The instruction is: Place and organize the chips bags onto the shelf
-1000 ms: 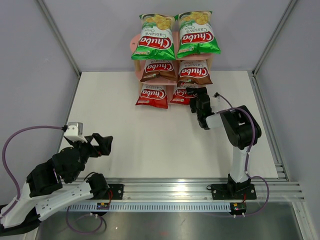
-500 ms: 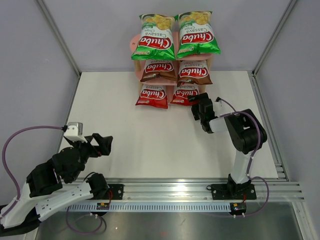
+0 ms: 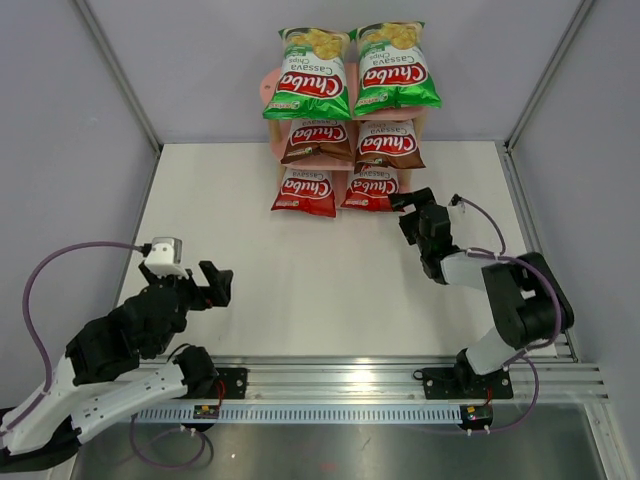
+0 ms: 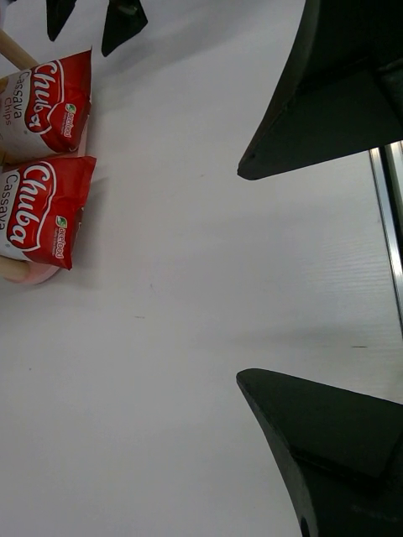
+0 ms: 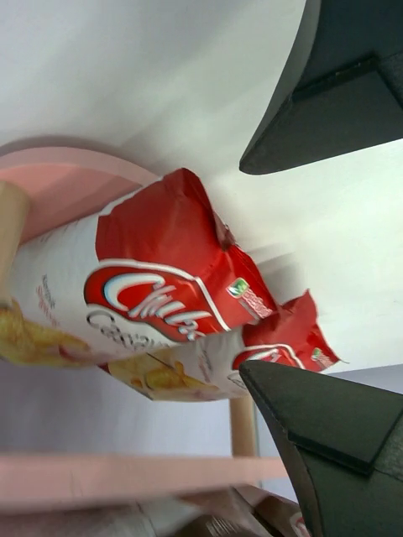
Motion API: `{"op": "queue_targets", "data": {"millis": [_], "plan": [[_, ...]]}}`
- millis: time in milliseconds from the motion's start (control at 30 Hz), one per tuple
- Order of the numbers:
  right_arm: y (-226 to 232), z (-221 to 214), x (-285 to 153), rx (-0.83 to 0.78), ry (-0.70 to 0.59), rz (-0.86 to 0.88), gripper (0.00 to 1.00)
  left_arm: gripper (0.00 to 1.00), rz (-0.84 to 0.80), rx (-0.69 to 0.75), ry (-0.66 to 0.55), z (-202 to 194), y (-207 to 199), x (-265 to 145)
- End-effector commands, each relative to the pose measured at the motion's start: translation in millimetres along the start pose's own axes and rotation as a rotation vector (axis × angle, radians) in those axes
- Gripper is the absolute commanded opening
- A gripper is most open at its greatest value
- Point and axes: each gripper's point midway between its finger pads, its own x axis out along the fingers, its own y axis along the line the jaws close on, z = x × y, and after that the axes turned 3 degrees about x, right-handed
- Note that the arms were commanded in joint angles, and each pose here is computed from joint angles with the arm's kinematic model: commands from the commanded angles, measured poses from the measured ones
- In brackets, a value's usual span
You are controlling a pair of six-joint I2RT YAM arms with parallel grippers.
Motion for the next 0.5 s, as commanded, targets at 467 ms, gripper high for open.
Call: {"op": "queue_targets", "data": {"millis": [467], "plan": [[63,90,-204,-0.705,-0.088,0.085,0.99,0.99,0.039,-0.005,0.029,6,4,41]]}}
